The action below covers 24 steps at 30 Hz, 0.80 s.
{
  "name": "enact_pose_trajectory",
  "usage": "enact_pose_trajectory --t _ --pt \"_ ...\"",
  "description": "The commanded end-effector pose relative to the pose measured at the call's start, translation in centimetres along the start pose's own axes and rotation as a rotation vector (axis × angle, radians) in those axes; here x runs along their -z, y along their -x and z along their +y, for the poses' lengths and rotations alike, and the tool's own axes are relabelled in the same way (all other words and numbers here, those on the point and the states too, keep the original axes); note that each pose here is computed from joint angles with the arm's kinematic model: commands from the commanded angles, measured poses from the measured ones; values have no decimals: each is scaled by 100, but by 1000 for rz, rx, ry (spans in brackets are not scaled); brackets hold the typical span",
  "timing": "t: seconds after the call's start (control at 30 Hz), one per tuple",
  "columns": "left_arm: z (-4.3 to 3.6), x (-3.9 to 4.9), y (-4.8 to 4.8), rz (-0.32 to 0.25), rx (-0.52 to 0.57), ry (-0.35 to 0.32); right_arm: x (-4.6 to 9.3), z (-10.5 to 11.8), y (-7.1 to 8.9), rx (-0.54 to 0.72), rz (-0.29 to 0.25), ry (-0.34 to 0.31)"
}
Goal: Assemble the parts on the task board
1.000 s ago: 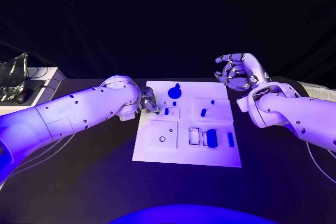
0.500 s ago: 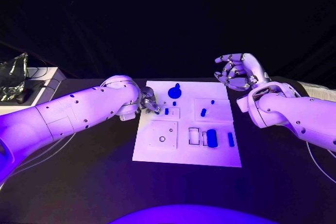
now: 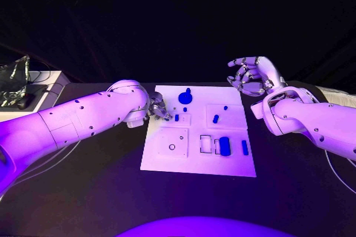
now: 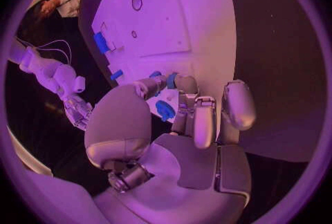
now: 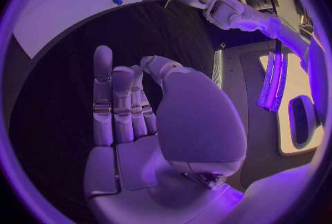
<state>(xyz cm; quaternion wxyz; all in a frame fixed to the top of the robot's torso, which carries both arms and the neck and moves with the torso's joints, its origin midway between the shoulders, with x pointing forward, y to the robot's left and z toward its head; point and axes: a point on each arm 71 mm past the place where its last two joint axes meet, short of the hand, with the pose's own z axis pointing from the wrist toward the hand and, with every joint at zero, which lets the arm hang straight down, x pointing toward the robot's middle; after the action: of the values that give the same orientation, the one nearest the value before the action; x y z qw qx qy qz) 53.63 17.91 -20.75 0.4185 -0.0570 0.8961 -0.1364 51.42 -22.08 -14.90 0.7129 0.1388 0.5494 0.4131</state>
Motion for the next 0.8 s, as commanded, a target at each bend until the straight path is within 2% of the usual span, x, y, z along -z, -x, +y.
enact_pose_trajectory --t 0.03,0.8 --pt "4 -25 -83 33 -1 7 1 13 -16 2 16 11" --pt "43 -33 -49 3 -13 34 2 10 -19 1 22 8"
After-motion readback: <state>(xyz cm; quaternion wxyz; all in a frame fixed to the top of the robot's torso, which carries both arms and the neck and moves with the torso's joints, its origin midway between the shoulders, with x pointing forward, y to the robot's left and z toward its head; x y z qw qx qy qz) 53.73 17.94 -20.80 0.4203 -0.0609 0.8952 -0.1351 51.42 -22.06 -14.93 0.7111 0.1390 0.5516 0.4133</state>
